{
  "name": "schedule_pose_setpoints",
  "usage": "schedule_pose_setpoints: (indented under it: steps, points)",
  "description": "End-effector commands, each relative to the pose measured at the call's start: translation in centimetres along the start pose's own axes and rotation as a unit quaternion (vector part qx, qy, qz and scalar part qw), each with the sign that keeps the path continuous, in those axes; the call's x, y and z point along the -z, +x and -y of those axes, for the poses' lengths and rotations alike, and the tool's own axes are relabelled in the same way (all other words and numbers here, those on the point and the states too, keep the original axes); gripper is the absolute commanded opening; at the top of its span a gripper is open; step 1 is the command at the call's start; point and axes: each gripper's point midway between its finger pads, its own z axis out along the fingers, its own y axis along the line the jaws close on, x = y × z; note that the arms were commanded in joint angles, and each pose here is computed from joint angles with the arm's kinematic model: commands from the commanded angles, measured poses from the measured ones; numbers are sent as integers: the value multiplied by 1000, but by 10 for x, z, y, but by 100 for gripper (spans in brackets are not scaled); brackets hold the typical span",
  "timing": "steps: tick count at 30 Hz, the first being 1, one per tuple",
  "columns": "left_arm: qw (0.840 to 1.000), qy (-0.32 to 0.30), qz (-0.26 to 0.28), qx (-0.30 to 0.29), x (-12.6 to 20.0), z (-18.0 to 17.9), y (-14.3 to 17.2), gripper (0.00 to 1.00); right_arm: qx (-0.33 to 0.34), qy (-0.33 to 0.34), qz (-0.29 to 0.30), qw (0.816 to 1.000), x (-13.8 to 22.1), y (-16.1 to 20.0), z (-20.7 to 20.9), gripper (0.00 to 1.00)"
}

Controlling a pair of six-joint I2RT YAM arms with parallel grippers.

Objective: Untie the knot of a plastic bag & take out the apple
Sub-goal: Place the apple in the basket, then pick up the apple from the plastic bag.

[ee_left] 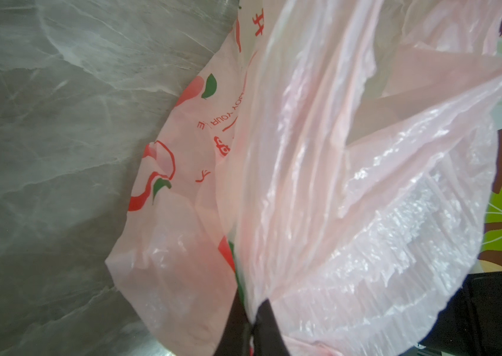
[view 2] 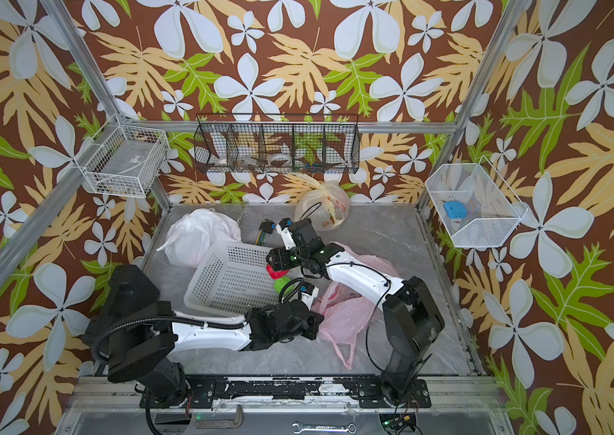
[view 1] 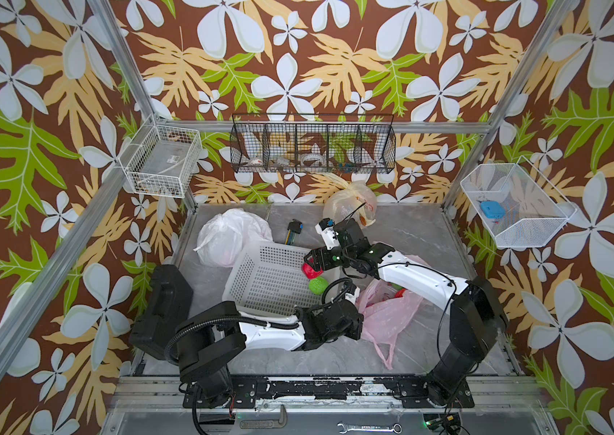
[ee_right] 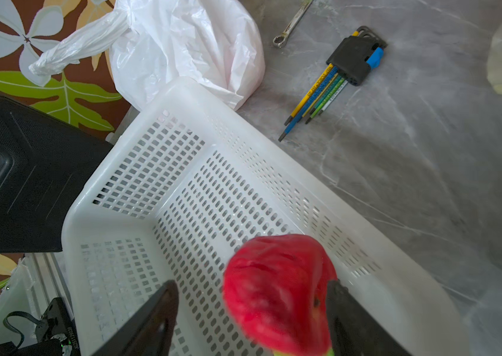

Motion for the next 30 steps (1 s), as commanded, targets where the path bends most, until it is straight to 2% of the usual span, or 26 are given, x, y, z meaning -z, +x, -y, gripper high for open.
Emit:
schedule_pose_setpoints:
  steps: [1, 3, 7, 9, 14, 19, 22, 26, 30]
  points:
    - [1000, 6, 16, 9, 1, 3, -7, 0, 1, -1, -6, 1000, 2, -2, -2, 80]
    - [1000, 6, 18, 9, 2, 3, -7, 0, 5, 4, -3, 1000, 6, -5, -2, 86]
    - [1000, 6, 19, 8, 2, 3, -7, 0, 17, 39, 12, 999, 26, -15, 2, 85]
    - [1000, 8, 20, 9, 2, 3, -8, 0, 25, 72, 26, 997, 46, -20, 9, 84]
    - [999, 13, 25, 15, 0, 5, -10, 0, 30, 156, 79, 984, 121, -25, 24, 82]
    - [999, 18, 30, 17, -5, 9, -13, 0, -7, 178, 133, 975, 197, 5, 29, 78]
    - [999, 16, 34, 19, -8, 10, -17, 0, -51, 174, 152, 972, 222, 37, 36, 72]
    - [999, 9, 42, 20, -11, 7, -27, 0, -102, 159, 161, 969, 233, 76, 45, 67]
    - [999, 2, 48, 14, -10, 7, -35, 0, -122, 156, 148, 969, 222, 101, 54, 66]
